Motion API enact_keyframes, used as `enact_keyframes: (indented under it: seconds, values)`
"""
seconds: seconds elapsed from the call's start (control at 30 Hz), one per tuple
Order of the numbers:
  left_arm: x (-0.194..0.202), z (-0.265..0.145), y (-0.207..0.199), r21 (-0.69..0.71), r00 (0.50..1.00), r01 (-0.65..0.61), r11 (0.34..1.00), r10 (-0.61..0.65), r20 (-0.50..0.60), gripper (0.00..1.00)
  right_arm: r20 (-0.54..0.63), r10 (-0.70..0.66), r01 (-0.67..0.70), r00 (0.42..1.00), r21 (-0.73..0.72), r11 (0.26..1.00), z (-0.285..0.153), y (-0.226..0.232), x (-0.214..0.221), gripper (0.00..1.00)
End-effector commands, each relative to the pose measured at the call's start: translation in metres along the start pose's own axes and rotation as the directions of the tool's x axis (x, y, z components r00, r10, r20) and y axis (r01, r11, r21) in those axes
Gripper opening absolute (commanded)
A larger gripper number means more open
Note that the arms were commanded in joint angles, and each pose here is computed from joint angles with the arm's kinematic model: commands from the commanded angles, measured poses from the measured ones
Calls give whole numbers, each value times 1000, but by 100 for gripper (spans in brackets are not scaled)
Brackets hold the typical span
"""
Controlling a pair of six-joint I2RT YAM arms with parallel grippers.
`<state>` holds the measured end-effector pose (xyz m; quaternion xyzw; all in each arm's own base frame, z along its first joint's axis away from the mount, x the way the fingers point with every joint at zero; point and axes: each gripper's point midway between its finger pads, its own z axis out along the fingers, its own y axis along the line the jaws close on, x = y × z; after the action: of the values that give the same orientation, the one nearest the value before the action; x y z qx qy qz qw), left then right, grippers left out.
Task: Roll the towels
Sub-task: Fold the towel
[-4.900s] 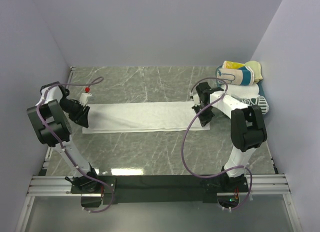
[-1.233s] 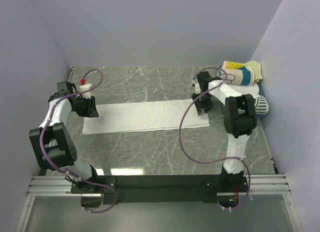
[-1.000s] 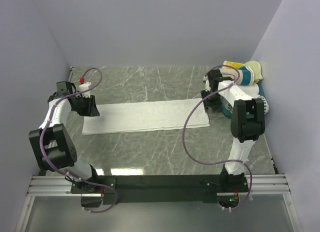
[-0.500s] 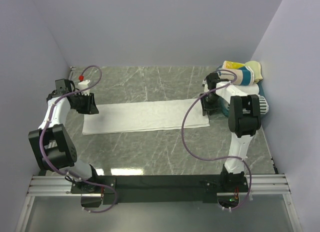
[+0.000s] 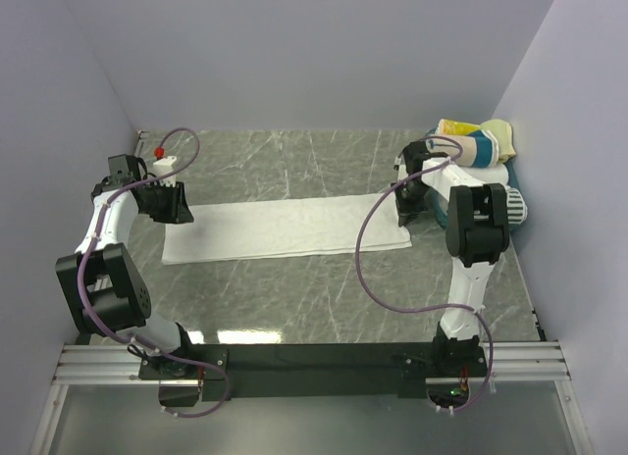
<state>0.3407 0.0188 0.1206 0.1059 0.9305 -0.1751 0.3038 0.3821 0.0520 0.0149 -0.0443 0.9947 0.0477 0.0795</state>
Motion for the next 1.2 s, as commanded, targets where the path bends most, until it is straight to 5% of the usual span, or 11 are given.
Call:
enact_keyframes:
  seconds: [0.0, 0.5, 0.67, 0.7, 0.83, 1.17]
  values:
    - [-13, -6, -1, -4, 998, -24, 1000, 24, 51, 36, -10, -10, 11, 1000, 28, 1000, -5, -12, 1, 0]
    - [-24, -11, -7, 8, 995, -34, 999, 33, 98, 41, 92, -59, 61, 994, -13, 998, -71, -2, -11, 0]
    - [-35, -16, -13, 37, 992, -42, 998, 37, 123, 73, 111, -118, 127, 987, -85, 988, -76, 41, -16, 0]
    - [-37, -17, -15, 48, 992, -33, 998, 27, 122, 92, 116, -121, 132, 986, -97, 987, -78, 47, -18, 0]
    - [-53, -27, -19, 62, 989, -31, 998, 22, 149, 100, 122, -165, 182, 979, -136, 974, -78, 79, -22, 0]
    - [-92, -63, -10, -30, 970, 0, 1000, 8, 244, 99, 115, -203, 229, 972, -301, 926, -69, 145, -24, 0]
